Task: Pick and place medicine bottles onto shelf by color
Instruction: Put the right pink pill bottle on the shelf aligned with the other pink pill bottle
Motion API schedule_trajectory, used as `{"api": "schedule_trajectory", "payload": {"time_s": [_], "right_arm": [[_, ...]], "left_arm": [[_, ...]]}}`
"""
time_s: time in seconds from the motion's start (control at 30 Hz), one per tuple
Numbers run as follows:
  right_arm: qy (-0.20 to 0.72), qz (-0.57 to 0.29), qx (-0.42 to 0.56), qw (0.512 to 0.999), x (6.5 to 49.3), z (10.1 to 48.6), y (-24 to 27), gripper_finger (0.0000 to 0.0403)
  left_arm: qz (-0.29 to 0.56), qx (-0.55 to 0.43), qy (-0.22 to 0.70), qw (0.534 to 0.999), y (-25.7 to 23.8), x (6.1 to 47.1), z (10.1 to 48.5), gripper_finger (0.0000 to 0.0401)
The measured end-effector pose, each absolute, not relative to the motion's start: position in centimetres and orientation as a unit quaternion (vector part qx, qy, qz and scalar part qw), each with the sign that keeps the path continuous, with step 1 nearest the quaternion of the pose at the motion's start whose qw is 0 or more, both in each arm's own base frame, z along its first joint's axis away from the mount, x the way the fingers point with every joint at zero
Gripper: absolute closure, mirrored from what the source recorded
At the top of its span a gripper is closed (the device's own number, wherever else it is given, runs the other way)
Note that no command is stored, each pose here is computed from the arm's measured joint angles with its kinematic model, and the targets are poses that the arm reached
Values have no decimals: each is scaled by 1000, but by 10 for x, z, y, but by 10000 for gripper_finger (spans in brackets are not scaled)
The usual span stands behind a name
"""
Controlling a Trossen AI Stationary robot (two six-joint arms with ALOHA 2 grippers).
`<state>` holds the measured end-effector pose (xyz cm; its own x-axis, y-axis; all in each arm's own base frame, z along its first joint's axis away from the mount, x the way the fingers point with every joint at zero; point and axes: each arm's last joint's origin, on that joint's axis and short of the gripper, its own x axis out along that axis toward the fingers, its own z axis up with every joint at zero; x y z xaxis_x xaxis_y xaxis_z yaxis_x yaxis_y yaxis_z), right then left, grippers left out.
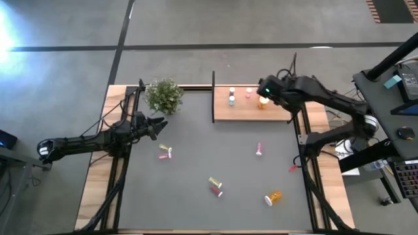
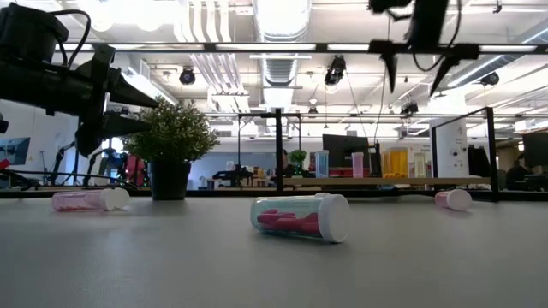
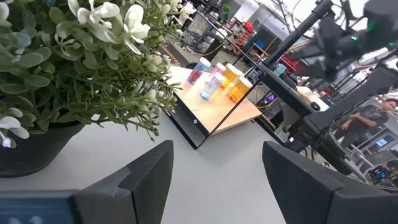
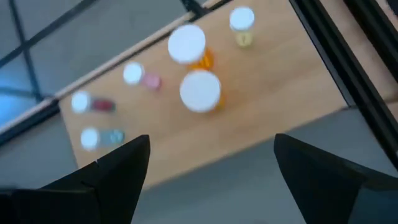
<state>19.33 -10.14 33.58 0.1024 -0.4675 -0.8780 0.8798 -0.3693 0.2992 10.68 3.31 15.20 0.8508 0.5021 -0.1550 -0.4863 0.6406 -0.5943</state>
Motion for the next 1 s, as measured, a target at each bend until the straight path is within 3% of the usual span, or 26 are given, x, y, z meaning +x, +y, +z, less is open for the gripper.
{"api": "schedule_trajectory", "payload": {"time_s": [0.27, 0.73, 1.0], "right_arm": [[228, -630, 531, 519, 181, 322, -50, 72], [322, -559, 489, 587, 188, 300, 21, 76], [380, -544, 563, 492, 191, 294, 44, 76]], "left_arm": [[273, -325, -12, 906, 33, 107, 152, 170], [273, -324, -12, 906, 33, 107, 152, 170], [273, -324, -12, 906, 33, 107, 152, 170]]}}
